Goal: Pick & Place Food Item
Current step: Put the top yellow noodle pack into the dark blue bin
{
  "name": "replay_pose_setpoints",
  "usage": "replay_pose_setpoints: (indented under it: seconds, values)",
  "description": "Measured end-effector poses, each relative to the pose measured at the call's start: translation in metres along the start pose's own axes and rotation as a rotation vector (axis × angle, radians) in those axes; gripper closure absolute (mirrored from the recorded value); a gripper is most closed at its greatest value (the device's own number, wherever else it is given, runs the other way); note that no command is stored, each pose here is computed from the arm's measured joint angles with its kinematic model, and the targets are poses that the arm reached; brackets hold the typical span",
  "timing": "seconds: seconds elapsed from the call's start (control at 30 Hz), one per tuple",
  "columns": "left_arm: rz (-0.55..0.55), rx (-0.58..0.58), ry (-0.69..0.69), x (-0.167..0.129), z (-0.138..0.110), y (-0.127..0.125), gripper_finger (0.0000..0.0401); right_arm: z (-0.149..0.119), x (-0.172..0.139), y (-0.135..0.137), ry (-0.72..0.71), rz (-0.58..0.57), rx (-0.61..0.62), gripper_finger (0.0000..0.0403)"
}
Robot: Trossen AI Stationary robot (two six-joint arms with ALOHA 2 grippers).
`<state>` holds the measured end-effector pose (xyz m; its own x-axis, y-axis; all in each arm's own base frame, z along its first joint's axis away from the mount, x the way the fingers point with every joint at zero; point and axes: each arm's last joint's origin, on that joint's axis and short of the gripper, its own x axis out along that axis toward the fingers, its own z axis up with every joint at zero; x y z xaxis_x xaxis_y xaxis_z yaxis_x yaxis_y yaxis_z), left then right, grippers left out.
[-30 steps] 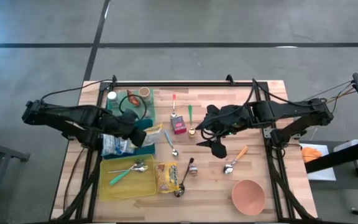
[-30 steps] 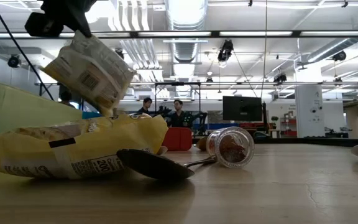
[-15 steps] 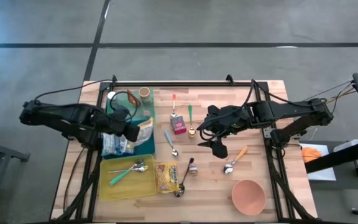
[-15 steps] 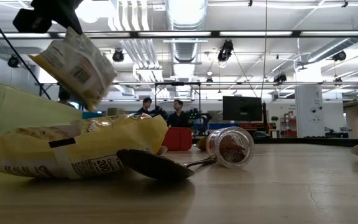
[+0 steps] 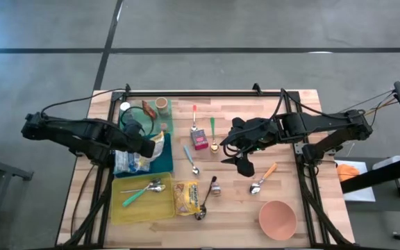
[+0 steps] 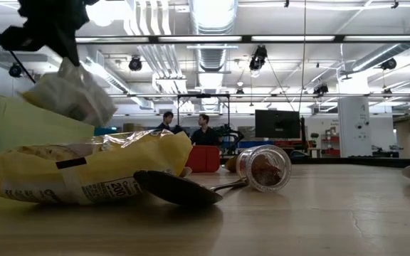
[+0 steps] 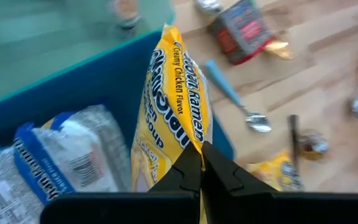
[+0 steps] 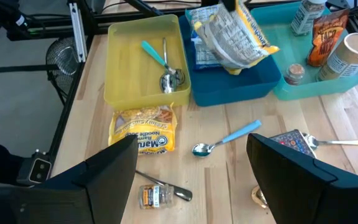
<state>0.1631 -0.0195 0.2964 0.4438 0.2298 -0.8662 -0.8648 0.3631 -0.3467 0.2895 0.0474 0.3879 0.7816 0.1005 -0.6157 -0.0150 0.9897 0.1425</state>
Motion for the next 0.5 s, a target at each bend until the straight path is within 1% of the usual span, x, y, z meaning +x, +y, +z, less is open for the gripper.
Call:
replay_pose_setpoints:
  seconds: [0.13, 0.33, 0.5]
  values:
    - [0.058, -0.048, 0.012, 0.016, -0.008, 0.009, 0.0401, 0.000, 0.000, 0.000, 0.001, 0.000, 0.001, 0.0101]
    - [0.061, -0.064, 0.016, 0.042, -0.018, 0.017, 0.0401, 0.000, 0.000, 0.000, 0.005, -0.001, 0.002, 0.0101]
    - [0.115, -0.089, 0.082, 0.060, -0.029, 0.030, 0.0401, -0.001, 0.000, 0.000, 0.010, -0.001, 0.005, 0.0101]
